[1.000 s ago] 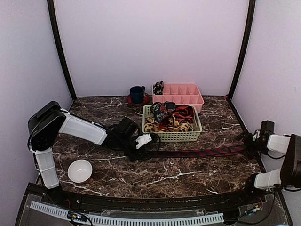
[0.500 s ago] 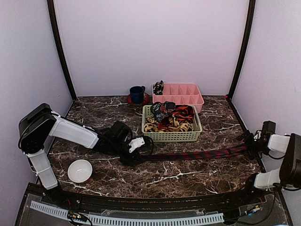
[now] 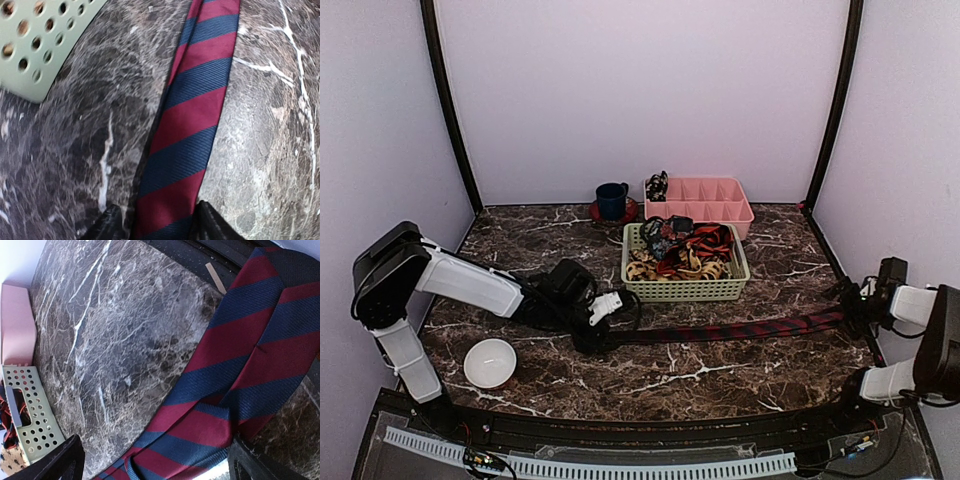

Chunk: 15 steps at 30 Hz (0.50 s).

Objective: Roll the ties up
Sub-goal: Adjust the tie at the center of the board.

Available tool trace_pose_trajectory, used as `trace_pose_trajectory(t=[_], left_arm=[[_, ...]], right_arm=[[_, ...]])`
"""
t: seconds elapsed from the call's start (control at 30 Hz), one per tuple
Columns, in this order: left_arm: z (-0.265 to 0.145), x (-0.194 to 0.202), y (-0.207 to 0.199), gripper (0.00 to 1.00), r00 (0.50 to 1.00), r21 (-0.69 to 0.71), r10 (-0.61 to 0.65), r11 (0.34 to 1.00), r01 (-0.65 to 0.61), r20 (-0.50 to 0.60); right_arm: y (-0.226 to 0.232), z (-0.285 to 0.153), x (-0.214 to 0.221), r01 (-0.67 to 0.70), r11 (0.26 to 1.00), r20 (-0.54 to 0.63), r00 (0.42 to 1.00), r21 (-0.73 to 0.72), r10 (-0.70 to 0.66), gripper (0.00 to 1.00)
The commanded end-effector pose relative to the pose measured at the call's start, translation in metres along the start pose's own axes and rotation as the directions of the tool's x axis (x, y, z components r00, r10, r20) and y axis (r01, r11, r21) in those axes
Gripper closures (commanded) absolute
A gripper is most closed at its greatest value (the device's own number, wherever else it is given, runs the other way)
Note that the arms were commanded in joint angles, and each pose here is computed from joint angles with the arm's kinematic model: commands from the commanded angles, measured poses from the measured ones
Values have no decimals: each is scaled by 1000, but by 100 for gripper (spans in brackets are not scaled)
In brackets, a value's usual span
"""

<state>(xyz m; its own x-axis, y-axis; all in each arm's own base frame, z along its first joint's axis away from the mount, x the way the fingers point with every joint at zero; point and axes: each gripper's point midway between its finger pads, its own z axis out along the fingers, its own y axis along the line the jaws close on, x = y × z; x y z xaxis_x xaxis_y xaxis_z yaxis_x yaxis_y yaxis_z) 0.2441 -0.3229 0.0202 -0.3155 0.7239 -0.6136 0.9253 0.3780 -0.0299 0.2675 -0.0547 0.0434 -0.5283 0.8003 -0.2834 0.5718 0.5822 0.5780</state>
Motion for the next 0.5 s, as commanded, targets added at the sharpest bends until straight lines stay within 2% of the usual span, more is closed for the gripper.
trace_pose_trajectory(t=[0.0,0.2,0.27,0.3,0.4,0.47], left_arm=[[-19,-2,4,42,1000,-39,-27,999,27,-7],[-51,-37,17,24,993,-124,-33,991,47,109],[-64,-49,19,6,986,-146,-40,987,64,160],[-72,-54,22,2,981,-164,-47,983,78,189],[-98,-77,31,1,945,-214,-85,964,159,316],[-119,-91,40,1,895,-231,-150,936,265,421]], right_arm=[[20,-16,7,53,994,-13,998,-95,-54,1],[85,-54,12,209,923,83,978,-322,-193,3],[106,-65,15,273,889,109,962,-368,-251,3],[117,-72,17,312,866,122,950,-390,-287,3],[157,-93,28,431,773,179,901,-465,-395,3],[185,-106,41,507,703,226,859,-499,-459,3]])
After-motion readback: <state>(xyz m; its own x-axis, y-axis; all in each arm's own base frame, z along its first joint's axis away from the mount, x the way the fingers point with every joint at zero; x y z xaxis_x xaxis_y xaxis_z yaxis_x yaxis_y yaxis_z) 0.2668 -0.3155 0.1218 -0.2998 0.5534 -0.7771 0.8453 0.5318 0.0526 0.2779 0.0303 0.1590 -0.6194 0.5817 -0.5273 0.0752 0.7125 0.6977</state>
